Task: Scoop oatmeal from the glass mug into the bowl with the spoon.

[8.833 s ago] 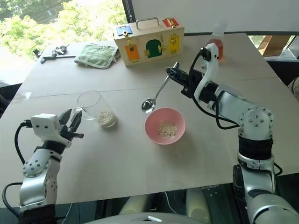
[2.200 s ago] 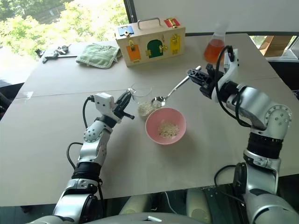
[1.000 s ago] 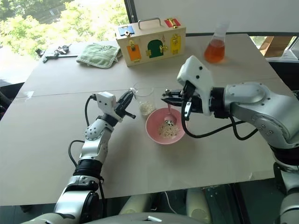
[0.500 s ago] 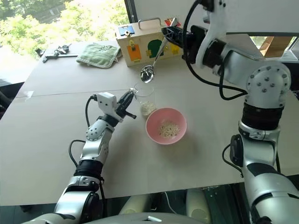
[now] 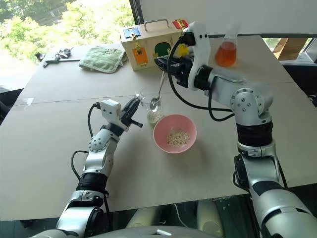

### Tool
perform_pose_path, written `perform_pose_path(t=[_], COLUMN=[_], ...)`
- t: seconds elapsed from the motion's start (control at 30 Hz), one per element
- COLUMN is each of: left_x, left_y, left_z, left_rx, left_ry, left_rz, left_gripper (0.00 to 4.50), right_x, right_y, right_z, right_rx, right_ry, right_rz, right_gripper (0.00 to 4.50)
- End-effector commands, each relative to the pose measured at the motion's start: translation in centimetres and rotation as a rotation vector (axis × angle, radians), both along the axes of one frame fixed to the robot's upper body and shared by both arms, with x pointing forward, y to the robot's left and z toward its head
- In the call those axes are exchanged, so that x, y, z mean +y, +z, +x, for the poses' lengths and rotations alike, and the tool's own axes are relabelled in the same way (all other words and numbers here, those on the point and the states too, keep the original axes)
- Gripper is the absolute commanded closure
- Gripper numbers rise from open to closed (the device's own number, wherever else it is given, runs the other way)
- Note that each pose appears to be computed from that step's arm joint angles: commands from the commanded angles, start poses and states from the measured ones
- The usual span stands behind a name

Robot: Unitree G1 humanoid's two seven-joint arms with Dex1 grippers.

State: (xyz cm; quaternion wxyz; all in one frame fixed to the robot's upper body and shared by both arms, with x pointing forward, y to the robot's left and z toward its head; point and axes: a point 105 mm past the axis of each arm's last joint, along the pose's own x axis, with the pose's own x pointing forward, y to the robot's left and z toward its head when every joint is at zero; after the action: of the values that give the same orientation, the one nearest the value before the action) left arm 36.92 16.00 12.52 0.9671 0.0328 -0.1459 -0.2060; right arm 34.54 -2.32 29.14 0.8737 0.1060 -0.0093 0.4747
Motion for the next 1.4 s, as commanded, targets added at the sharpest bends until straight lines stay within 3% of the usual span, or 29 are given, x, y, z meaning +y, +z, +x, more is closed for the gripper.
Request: perform_pose_path(t=[0.03,0.23,0.6,0.8,0.93,1.1,1.27,1.4], left_x=[1.3,2.7,7.0,7.4,7.0,7.5,7.7,7.8], left_y=[-0.2,-0.5,-1.0,-0.7,-0.4,-0.5,0.3,0.2], left_z=[-0.4,-1.0,-2.7,-3.2,-3.4,-3.9,-5.2,-7.2], left_rx=[0.005,0.018,0.055,0.075,0.082,0.106,0.089,0.121], left_ry=[0.033,0.065,0.221,0.211,0.191,0.216,0.217,0.194], left_rz=[0.026,0.039,0.052,0.006,0.01,0.018,0.013,0.019], left_gripper=[4.5,4.5,4.5,4.5,3.11,0.85,0.85,0.85], right_x=[-1.1,-3.0,-6.5,-7.5,-7.6,-7.3,-7.3,-7.1], right_y=[3.1,3.6,0.9,0.5,0.7,0.6,0.4,-1.1], right_z=[-0.2,0.5,1.3,1.6,1.6,1.5,0.9,-1.4], right_rx=[-0.09,-0.088,-0.044,-0.037,-0.053,-0.05,-0.056,-0.075], right_ry=[-0.023,-0.085,-0.228,-0.276,-0.289,-0.287,-0.257,-0.135], right_rz=[0.084,0.137,0.111,0.113,0.109,0.123,0.125,0.095], right_gripper=[1.79,1.79,1.79,1.79,1.74,1.74,1.74,1.74])
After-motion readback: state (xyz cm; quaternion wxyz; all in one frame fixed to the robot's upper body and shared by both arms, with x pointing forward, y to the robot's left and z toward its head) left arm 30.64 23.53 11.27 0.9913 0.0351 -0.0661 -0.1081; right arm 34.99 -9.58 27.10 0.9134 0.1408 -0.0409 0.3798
